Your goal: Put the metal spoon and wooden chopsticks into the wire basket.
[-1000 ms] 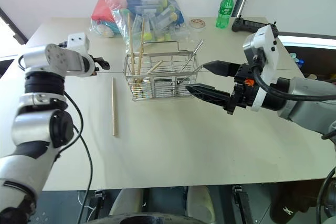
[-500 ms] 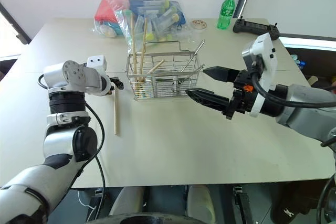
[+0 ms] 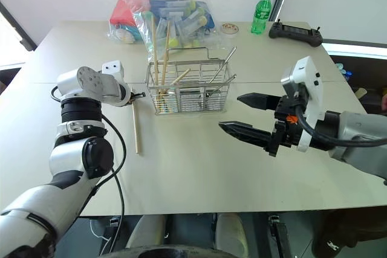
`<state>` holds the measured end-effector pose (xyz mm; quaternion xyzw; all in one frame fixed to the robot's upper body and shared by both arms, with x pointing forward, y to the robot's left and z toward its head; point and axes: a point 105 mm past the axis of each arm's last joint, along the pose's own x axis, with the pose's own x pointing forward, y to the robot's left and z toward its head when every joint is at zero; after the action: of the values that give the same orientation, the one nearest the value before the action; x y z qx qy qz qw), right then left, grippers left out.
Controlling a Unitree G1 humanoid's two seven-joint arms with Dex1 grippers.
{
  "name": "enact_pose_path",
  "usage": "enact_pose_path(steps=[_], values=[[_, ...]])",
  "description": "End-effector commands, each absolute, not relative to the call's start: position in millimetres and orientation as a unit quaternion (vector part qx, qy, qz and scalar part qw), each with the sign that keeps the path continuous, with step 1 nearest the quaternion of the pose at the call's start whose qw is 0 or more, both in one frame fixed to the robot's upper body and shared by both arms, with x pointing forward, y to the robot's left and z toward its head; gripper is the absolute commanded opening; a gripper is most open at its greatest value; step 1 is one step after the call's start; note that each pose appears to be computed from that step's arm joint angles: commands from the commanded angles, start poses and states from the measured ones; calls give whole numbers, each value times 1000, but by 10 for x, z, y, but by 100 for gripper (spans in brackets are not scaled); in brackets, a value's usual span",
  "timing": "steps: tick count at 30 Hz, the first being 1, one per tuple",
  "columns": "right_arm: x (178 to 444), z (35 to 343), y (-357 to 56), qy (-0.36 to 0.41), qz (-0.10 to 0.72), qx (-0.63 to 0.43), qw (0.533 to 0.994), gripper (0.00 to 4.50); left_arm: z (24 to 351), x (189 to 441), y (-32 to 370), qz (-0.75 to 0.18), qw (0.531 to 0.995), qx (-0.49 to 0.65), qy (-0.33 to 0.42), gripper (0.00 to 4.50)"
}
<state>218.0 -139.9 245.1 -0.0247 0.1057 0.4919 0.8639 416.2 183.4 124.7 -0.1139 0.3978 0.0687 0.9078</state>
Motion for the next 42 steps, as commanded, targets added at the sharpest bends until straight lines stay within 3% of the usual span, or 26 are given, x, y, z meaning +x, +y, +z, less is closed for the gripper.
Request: enact_pose_path(steps=[1, 5, 7, 11, 15, 18, 20, 26, 38, 42], values=[[2156, 2524, -1411, 91, 493, -43, 864, 450, 1400, 4217, 1869, 71, 915, -126, 376, 5], [2167, 2512, -1430, 94, 492, -43, 864, 450, 1729, 4348, 2067, 89, 941, -121, 304, 5], [2176, 2492, -1448, 98, 489, -38, 866, 450, 2064, 4441, 2239, 99, 960, -116, 233, 5], [2181, 2436, -1485, 111, 485, -41, 866, 450, 3170, 4516, 2423, 38, 989, -142, 13, 5], [2177, 2422, -1493, 114, 486, -40, 866, 450, 4446, 4098, 2212, -129, 952, -130, -245, 5], [2183, 2407, -1490, 116, 485, -37, 866, 450, 4787, 3833, 2028, -197, 921, -113, -316, 5], [2188, 2406, -1482, 115, 486, -34, 866, 450, 4829, 3737, 1845, -232, 910, -90, -332, 5], [2201, 2431, -1471, 112, 484, -29, 867, 450, 4505, 3671, 1306, -314, 898, -36, -305, 5], [2182, 2458, -1467, 109, 470, -18, 876, 450, 3804, 3687, 864, -380, 895, -75, -222, 5], [2169, 2422, -1478, 114, 466, -26, 877, 450, 3712, 3657, 814, -396, 892, -79, -205, 155]])
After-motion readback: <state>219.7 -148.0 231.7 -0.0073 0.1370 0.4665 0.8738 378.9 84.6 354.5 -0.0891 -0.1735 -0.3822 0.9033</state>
